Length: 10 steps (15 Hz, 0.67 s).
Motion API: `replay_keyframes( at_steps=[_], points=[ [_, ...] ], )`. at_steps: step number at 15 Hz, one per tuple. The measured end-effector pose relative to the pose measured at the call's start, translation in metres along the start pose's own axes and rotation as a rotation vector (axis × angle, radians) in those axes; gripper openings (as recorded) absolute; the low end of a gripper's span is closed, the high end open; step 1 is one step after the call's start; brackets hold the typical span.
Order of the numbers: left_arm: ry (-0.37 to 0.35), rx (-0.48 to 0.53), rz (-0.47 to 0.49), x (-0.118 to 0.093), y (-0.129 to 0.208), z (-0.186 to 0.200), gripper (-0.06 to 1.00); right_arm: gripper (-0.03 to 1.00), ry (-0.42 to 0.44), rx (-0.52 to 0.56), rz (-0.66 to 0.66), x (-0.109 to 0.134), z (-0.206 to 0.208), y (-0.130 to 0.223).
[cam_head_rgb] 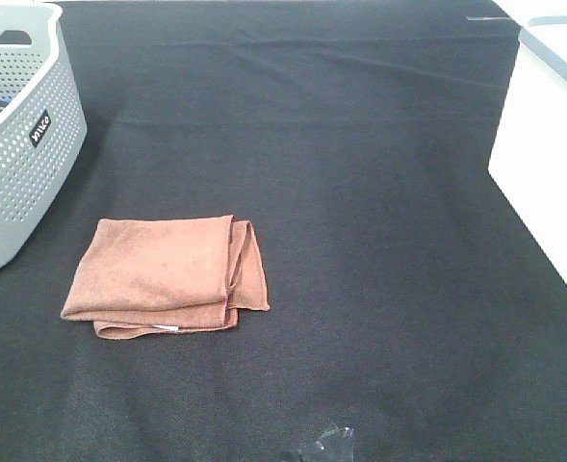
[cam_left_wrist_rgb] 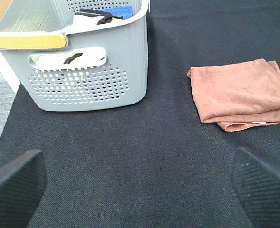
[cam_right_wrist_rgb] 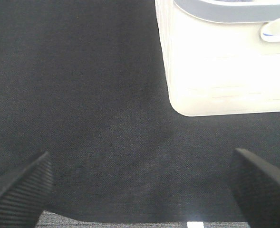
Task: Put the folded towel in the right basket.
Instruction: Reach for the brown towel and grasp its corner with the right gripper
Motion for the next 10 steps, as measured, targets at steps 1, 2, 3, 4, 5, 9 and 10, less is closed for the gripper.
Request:
replay_keyframes(
  at_steps=[1,2,3,4,5,9,10],
  points=[
    [0.0,0.0,0.0,0.0,0.0,0.0,0.99,0.97,0.0,0.0,0.0,0.0,0.0,0.0],
    [0.0,0.0,0.0,0.0,0.0,0.0,0.99,0.97,0.0,0.0,0.0,0.0,0.0,0.0],
    [0.0,0.0,0.0,0.0,0.0,0.0,0.99,0.97,0.0,0.0,0.0,0.0,0.0,0.0],
    [0.0,0.0,0.0,0.0,0.0,0.0,0.99,0.97,0.0,0.0,0.0,0.0,0.0,0.0],
    [0.0,0.0,0.0,0.0,0.0,0.0,0.99,0.97,0.0,0.0,0.0,0.0,0.0,0.0],
    [0.0,0.0,0.0,0.0,0.0,0.0,0.99,0.97,0.0,0.0,0.0,0.0,0.0,0.0],
    [0.0,0.0,0.0,0.0,0.0,0.0,0.99,0.97,0.0,0.0,0.0,0.0,0.0,0.0]
  ],
)
Point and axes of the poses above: a point on each arm's last joint axis where the gripper is mounted, z pointing back along that axis away from the gripper, x along the wrist's bending axis when the last joint is at zero, y = z × x, the point moved 9 cm from there along -z, pointing out along that axis toward the gripper, and after that the axes turned 4 degrees about z, right-handed, at the moved point
